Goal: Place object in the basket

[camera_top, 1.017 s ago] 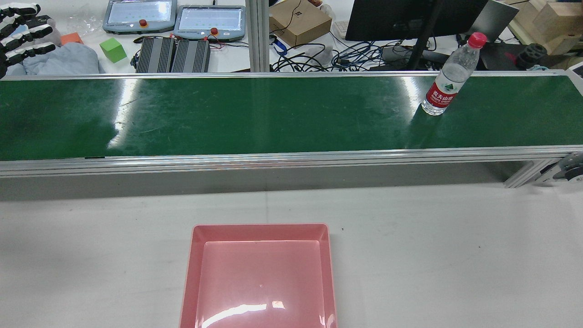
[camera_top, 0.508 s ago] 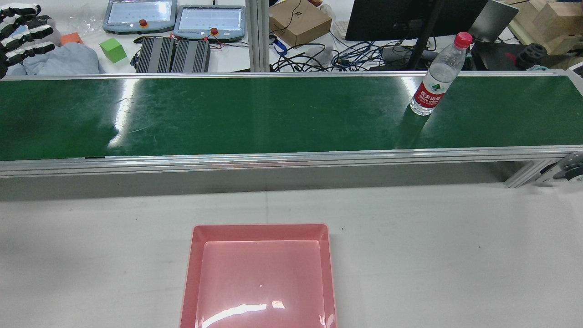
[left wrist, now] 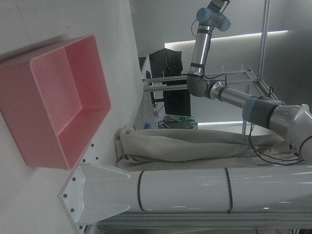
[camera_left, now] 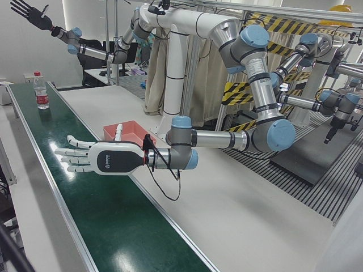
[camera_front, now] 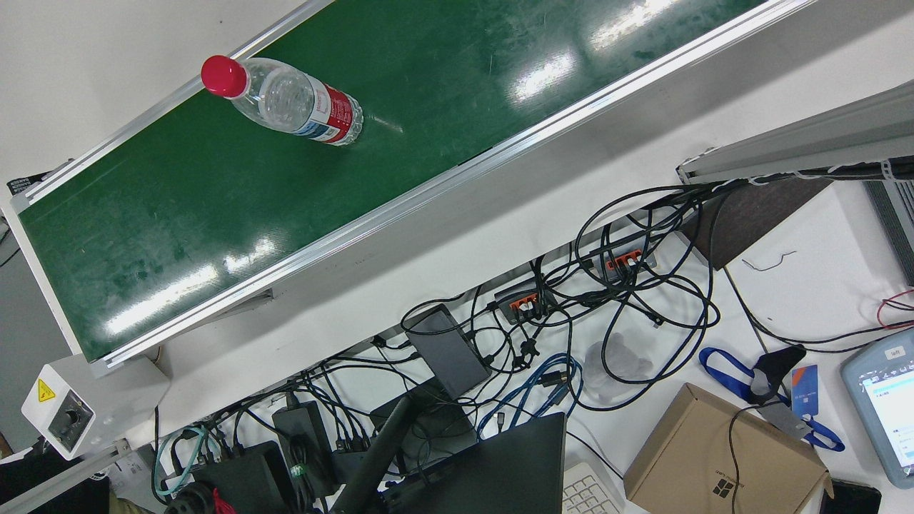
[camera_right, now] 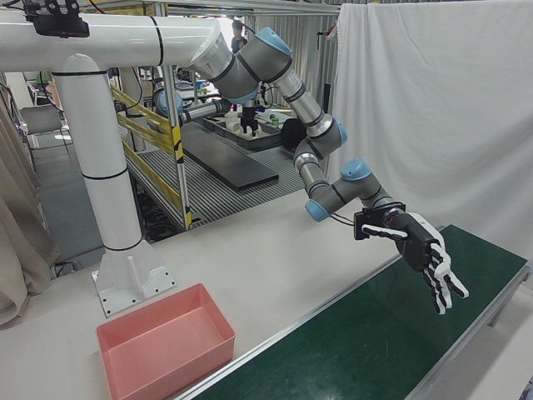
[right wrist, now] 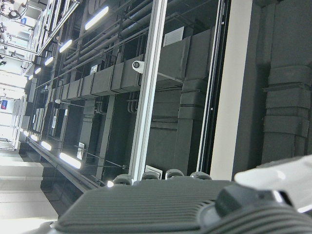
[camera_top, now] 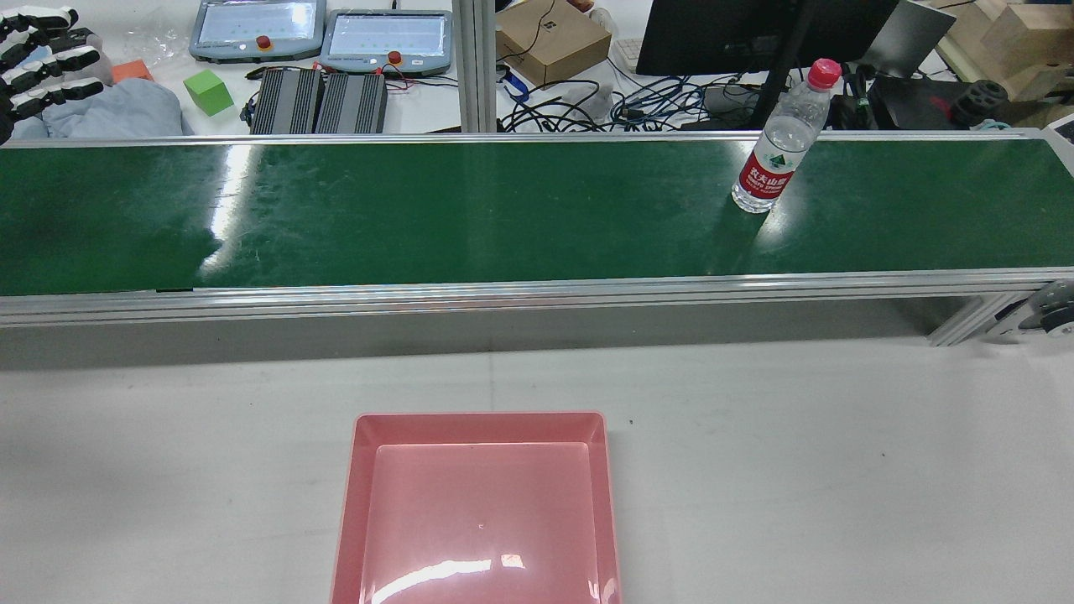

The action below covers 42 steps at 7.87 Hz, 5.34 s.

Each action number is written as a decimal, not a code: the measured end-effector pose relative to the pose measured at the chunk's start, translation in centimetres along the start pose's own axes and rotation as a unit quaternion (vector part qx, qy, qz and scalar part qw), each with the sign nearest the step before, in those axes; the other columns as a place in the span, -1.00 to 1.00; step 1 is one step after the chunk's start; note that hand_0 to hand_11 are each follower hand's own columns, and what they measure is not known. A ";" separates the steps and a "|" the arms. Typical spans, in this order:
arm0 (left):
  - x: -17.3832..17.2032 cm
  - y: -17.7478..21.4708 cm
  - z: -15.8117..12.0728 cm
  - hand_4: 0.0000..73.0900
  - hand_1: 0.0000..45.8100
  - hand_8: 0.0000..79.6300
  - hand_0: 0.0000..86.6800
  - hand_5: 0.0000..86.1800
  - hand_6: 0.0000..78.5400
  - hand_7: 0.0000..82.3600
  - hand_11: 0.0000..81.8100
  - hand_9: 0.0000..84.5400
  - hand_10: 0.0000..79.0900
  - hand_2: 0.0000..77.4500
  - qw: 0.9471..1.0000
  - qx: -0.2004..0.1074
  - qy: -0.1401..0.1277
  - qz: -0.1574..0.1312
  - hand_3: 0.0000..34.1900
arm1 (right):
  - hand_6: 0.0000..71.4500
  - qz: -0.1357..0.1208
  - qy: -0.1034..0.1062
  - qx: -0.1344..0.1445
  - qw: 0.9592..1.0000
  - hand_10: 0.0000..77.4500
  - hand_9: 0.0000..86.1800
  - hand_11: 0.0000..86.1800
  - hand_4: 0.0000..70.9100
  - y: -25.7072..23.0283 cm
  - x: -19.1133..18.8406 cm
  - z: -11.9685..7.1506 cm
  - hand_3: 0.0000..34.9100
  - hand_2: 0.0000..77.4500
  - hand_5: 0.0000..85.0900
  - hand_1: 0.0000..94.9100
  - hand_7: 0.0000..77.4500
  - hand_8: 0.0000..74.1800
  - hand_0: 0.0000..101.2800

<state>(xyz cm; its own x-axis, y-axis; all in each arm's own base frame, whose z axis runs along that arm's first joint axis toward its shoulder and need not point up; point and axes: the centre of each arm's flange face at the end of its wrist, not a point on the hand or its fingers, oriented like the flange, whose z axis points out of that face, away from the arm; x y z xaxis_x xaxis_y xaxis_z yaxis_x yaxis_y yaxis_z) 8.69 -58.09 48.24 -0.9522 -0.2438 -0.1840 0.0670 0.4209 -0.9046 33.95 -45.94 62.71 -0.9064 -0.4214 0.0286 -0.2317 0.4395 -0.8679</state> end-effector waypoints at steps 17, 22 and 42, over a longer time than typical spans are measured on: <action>0.1 0.0 0.0 -0.88 -0.95 -0.75 0.22 -0.28 -0.90 -0.93 -0.72 -0.74 -0.83 -0.96 1.000 0.000 0.001 0.000 -0.32 | -1.00 0.000 0.000 -0.002 1.000 -1.00 -1.00 -1.00 -0.98 0.2 0.0 0.1 -0.99 -0.97 -1.00 -1.00 -0.99 -1.00 -0.99; 0.1 -0.1 -0.1 -0.82 -0.95 -0.69 0.25 -0.27 -0.88 -0.91 -0.67 -0.72 -0.79 -0.96 1.000 0.002 0.001 0.000 -0.40 | -1.00 0.000 -0.001 -0.002 1.000 -1.00 -1.00 -1.00 -0.98 0.2 -0.1 0.1 -0.99 -0.99 -1.00 -1.00 -0.99 -1.00 -1.00; -0.7 1.0 0.5 -0.78 -0.95 -0.67 0.23 -0.27 -0.86 -0.89 -0.67 -0.72 -0.78 -0.96 1.000 0.014 -0.011 0.024 -0.42 | -1.00 -0.002 -0.003 -0.001 1.000 -1.00 -1.00 -1.00 -0.98 0.2 -0.4 0.0 -0.99 -0.97 -1.00 -1.00 -0.99 -1.00 -0.99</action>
<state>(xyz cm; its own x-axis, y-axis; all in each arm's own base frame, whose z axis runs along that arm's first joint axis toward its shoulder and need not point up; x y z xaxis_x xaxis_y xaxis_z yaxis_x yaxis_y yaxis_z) 9.61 -57.95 47.26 -0.9412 -0.2431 -0.2346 0.1200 0.4087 -0.9047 34.26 -45.64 62.55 -0.9033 -0.4280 0.0284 -0.2359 0.4403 -0.8663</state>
